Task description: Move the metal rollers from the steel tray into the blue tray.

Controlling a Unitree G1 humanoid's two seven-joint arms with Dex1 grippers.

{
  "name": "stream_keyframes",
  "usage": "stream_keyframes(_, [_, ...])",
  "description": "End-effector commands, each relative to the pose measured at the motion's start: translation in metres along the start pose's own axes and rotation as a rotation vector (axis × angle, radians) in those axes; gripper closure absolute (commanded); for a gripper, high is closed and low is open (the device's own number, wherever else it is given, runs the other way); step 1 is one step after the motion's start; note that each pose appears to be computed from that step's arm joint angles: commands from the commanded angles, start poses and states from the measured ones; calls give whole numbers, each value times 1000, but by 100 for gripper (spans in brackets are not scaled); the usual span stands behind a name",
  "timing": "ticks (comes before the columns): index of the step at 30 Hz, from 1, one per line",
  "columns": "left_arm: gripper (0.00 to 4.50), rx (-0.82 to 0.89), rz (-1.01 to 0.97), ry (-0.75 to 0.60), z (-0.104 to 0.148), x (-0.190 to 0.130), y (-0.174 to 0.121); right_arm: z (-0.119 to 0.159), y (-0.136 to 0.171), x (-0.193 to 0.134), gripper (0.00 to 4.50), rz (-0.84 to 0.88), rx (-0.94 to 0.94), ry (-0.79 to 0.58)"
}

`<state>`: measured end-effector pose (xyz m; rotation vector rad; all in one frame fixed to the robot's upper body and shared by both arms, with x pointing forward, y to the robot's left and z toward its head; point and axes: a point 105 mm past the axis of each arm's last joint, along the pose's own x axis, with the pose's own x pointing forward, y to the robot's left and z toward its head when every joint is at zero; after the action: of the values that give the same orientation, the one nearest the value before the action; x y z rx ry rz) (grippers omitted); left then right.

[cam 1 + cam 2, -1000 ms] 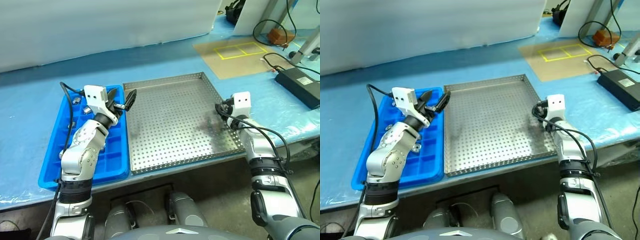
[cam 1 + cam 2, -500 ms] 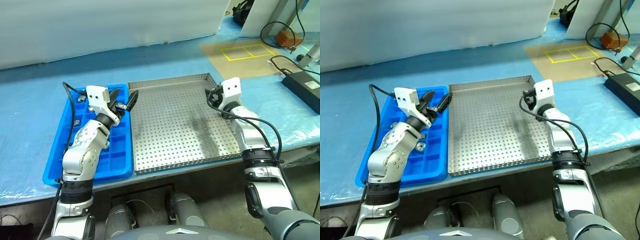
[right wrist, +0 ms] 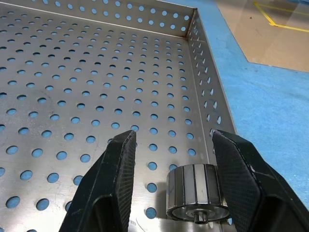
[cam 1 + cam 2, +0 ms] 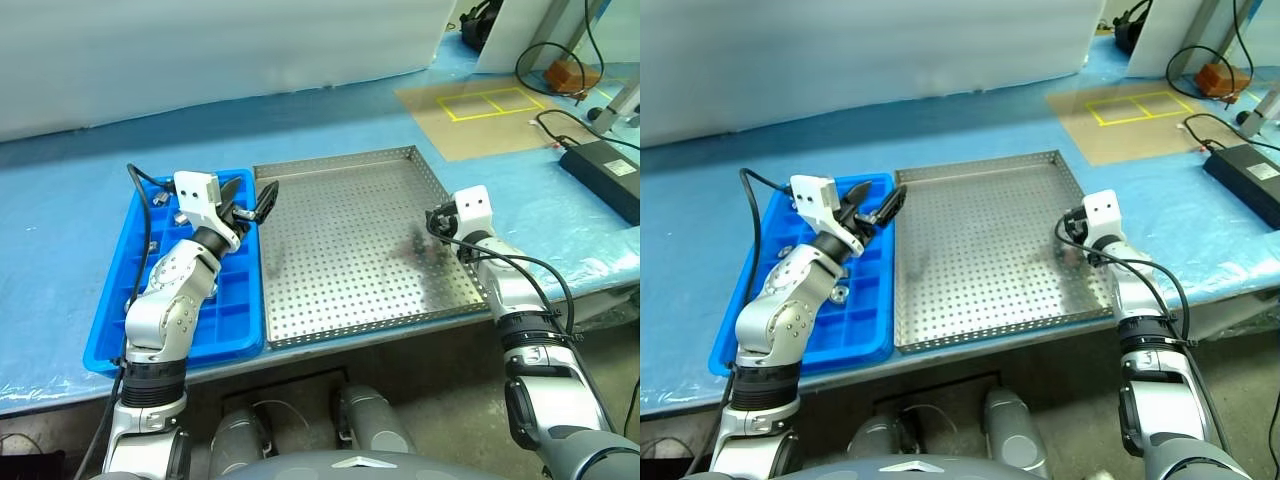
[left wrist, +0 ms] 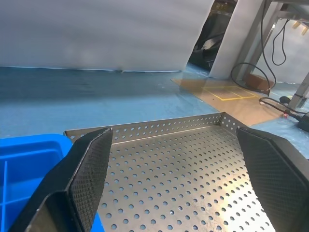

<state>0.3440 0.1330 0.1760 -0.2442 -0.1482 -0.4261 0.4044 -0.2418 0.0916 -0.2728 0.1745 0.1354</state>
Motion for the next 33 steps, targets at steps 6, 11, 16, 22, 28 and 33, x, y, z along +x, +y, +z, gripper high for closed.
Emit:
stream_keyframes(6, [19, 27, -41, -42, 14, 2, -9, 2, -8, -3, 192, -20, -8, -7])
stream_keyframes(11, [19, 29, -44, -38, 14, 2, -11, -4, 3, -2, 192, 34, 68, 56])
stream_keyframes(16, [19, 29, -47, -31, 13, 2, -12, -22, 37, -7, 192, 152, 77, 247])
stream_keyframes(22, [19, 32, -42, -22, 12, 2, -11, 6, 48, -4, 192, 186, 124, 191])
stream_keyframes(28, [19, 40, -35, -22, 12, 1, -10, 15, 51, -2, 211, 199, 76, 137])
stream_keyframes(33, [19, 44, -30, -21, 12, 0, -9, 22, 65, -1, 282, 244, 78, 116])
